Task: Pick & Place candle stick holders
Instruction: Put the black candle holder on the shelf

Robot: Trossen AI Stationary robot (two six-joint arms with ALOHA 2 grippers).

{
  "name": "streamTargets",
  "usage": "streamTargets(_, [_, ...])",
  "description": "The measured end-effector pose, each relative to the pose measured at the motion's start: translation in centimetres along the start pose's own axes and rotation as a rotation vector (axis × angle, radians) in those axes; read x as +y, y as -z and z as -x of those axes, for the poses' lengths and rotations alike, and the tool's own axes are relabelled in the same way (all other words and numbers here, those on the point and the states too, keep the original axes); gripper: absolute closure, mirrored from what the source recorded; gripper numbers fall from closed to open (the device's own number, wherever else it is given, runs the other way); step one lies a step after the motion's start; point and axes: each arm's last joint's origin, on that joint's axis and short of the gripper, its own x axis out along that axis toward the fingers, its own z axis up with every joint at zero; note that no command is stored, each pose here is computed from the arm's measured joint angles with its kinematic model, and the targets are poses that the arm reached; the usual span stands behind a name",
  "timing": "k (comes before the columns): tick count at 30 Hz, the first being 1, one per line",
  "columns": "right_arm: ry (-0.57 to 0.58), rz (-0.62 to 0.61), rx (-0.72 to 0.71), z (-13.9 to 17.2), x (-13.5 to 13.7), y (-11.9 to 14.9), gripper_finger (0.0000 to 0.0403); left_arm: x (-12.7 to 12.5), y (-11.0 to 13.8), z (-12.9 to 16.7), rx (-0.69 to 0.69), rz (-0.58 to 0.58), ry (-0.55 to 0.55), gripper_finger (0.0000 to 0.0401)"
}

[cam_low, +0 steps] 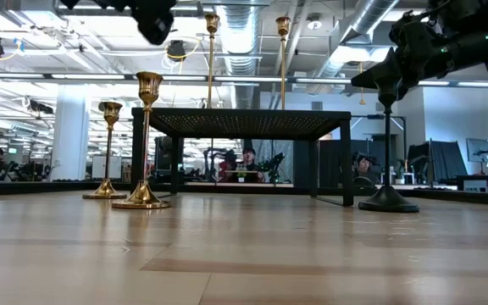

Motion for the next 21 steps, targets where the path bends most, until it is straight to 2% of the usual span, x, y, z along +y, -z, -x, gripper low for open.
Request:
streamTargets(4, [0.0, 0.0, 0.0, 0.0, 0.0, 0.0, 0.0402, 0.1, -0.5, -0.1, -0.045, -0.031, -0.003, 0.0183])
streamTargets(21, [-0.001, 0.0, 0.0, 0.0, 0.0, 0.0, 0.0402, 0.1, -0.56, -0.09, -0.05, -0.039, -0.003, 0.0183])
